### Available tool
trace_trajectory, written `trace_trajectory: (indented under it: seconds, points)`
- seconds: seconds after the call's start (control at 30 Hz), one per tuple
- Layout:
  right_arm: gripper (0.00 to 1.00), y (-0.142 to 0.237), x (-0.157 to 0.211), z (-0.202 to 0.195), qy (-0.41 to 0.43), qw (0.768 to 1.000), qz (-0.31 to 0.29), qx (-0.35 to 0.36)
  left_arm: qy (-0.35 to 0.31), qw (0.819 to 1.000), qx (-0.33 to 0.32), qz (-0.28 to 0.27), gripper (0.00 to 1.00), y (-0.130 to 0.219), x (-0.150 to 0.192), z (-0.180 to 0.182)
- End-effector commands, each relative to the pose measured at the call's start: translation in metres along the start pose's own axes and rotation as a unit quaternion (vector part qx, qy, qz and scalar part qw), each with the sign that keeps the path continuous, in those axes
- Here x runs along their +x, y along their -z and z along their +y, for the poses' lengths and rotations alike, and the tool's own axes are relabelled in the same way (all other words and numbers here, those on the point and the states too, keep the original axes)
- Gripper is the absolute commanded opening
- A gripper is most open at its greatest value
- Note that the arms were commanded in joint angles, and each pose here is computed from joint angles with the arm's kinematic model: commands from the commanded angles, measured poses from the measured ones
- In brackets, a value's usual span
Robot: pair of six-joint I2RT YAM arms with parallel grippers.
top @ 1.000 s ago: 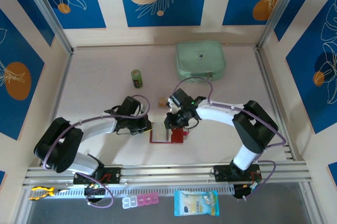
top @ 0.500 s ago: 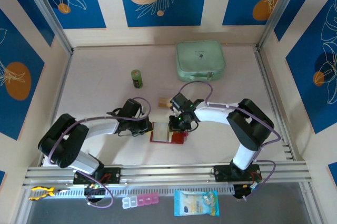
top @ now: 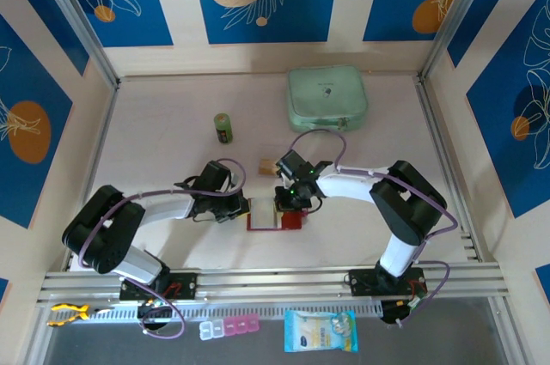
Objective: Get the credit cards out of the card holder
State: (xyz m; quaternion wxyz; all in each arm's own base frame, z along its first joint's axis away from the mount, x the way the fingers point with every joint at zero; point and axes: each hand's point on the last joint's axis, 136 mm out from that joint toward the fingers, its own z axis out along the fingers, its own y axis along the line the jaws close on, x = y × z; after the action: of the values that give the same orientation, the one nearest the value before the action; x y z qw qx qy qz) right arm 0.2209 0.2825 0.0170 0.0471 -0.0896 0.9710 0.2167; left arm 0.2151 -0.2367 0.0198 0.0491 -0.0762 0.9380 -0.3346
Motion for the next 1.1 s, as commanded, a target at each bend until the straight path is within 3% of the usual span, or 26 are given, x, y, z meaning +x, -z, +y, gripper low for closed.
trace_trajectory:
  seconds: [0.0, 0.53, 0.87, 1.07]
  points:
    - [0.08, -0.003, -0.012, -0.002, 0.016, 0.999, -0.024, 0.020, 0.005, 1.000, -0.015, -0.007, 0.00, 0.001, 0.001, 0.005]
    - [0.09, 0.018, 0.007, 0.021, -0.006, 1.000, -0.019, -0.008, -0.002, 1.000, -0.027, -0.004, 0.00, -0.005, -0.002, 0.009]
    - [0.27, 0.015, 0.011, 0.043, -0.032, 0.997, 0.007, -0.072, -0.008, 0.999, -0.042, -0.002, 0.00, -0.007, -0.002, 0.015]
    - [0.24, 0.005, 0.011, 0.040, -0.050, 0.994, 0.026, -0.093, -0.007, 0.999, -0.045, -0.001, 0.00, -0.007, -0.001, 0.017]
